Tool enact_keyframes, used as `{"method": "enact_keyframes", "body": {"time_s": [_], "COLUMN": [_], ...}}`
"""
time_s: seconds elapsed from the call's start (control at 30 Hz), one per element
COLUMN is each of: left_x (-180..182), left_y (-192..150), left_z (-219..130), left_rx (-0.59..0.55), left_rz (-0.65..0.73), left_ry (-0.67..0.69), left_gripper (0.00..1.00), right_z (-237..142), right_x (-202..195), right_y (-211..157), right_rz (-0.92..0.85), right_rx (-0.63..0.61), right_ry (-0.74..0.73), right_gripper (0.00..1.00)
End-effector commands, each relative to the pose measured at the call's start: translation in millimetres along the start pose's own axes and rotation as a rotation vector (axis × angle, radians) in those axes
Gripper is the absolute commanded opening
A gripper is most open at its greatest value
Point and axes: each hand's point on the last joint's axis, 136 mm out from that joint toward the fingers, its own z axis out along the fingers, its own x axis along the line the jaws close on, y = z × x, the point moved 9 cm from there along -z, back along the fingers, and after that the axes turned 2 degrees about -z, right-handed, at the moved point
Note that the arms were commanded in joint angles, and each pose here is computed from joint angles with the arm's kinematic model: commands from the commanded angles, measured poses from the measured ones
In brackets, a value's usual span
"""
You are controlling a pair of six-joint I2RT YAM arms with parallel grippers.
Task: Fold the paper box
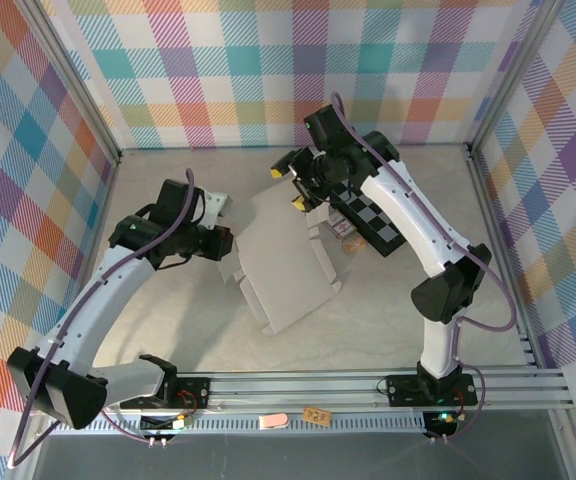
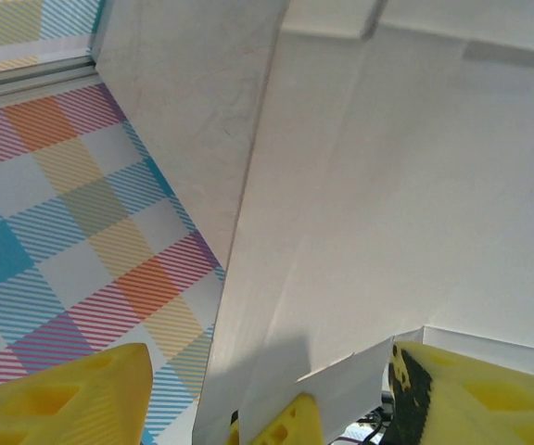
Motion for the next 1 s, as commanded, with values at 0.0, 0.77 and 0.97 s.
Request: {"method": "enact_keyframes", "body": {"time_s": [0.0, 0.77, 0.97], "left_x": [-2, -11, -11], "left_y": [6, 14, 14], "left_z": [2, 8, 6], "left_rx": [-0.048, -0.07, -0.082], "left_rz": [0.063, 0.106, 0.105], "left_ry": [0.012, 0.018, 0.022], "left_gripper": [0.0, 0.0, 0.0], "right_z": [1, 39, 44], "right_x": [9, 16, 13], "right_y": [-10, -8, -8], "right_rz": [0.033, 0.113, 0.112], "right_rx": [0.037, 0.019, 0.024], "right_ry": [0.026, -0.022, -0.036], "right_gripper": [0.68, 0.32, 0.24]}}
